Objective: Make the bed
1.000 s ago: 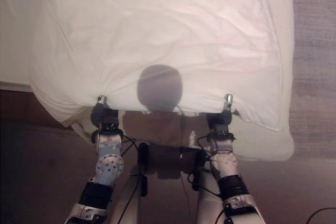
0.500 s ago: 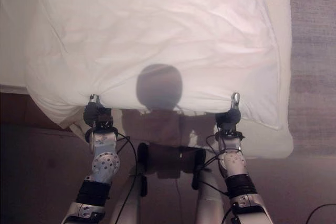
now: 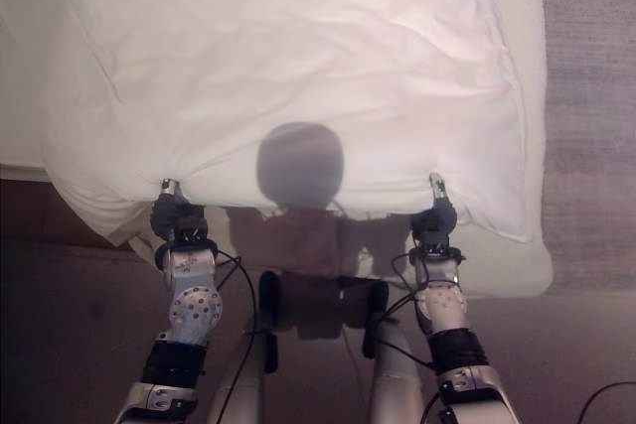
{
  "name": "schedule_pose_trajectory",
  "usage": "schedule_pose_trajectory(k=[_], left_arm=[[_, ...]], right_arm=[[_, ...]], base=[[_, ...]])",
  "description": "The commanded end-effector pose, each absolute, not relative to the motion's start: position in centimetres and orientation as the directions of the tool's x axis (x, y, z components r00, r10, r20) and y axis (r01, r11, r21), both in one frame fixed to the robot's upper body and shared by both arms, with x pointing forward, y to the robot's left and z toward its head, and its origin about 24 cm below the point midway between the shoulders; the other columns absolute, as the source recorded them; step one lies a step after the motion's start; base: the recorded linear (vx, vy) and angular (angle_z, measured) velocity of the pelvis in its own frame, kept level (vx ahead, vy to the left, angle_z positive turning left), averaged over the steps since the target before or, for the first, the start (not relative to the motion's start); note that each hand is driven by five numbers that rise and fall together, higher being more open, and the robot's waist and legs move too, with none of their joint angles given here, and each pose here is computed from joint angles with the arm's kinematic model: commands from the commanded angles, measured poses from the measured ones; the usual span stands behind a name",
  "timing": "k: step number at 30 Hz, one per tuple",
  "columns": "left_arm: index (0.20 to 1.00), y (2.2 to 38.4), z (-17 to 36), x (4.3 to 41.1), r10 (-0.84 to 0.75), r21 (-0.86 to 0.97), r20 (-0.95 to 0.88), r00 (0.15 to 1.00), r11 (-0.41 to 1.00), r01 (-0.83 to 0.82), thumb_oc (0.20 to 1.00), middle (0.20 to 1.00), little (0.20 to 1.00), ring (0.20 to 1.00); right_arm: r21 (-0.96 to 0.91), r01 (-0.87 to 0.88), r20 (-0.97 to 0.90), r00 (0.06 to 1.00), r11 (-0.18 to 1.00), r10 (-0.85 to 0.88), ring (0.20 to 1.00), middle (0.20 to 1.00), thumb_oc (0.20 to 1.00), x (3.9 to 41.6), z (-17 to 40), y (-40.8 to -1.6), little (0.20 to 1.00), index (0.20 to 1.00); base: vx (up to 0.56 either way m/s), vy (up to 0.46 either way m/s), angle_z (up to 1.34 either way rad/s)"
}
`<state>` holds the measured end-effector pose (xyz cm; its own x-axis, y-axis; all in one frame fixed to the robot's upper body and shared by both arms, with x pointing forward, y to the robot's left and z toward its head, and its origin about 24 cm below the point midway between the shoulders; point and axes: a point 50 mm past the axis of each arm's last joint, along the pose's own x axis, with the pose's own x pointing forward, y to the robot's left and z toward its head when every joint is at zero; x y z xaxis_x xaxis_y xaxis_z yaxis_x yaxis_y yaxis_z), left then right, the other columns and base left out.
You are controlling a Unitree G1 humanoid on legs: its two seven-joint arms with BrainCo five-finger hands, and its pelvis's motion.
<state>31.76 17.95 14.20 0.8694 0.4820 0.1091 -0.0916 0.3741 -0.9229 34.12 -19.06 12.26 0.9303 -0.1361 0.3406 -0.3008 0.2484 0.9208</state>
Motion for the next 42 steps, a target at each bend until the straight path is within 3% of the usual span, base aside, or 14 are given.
schedule_pose_trajectory(k=[1,2,10,19,28,42], left_arm=[[0.893,27.6,13.9,28.5,0.790,-0.942,0.129,0.599,0.286,-0.173,0.893,0.893,0.893,0.893],[1.000,27.6,13.9,28.5,0.790,-0.943,0.129,0.600,0.285,-0.173,1.000,1.000,1.000,1.000],[1.000,25.2,10.3,29.2,0.673,-0.971,0.058,0.737,0.209,-0.115,1.000,1.000,1.000,1.000],[1.000,19.9,7.5,31.9,0.412,-0.973,0.032,0.911,0.220,-0.065,1.000,1.000,1.000,1.000],[1.000,17.6,7.8,33.8,0.289,-0.977,0.080,0.954,0.214,0.017,1.000,1.000,1.000,1.000],[1.000,18.5,11.5,34.7,0.355,-0.964,0.256,0.899,0.165,0.209,1.000,1.000,1.000,1.000]], right_arm=[[0.889,-0.328,0.442,0.795,0.319,-0.416,0.200,0.200,0.200,31.0,13.6,-26.0,0.200,0.200],[0.890,-0.327,0.441,0.795,0.319,-0.416,0.200,0.200,0.200,30.9,13.5,-25.9,0.200,0.200],[0.783,-0.545,0.620,0.718,0.299,-0.316,0.200,0.200,0.200,29.3,16.5,-21.9,0.200,0.200],[0.619,-0.741,0.783,0.606,0.259,-0.138,0.200,0.200,0.200,27.7,19.2,-18.1,0.200,0.200],[0.582,-0.780,0.811,0.579,0.230,-0.089,0.200,0.200,0.200,27.2,19.5,-17.2,0.200,0.200],[0.609,-0.768,0.791,0.607,0.197,-0.080,0.200,0.200,0.200,27.2,18.6,-16.6,0.200,0.200]], base=[[0.00,0.000,0.00],[0.00,0.000,0.00],[0.00,0.000,0.00],[0.00,0.000,0.00],[0.00,-0.002,-0.04],[0.00,0.000,-0.03]])
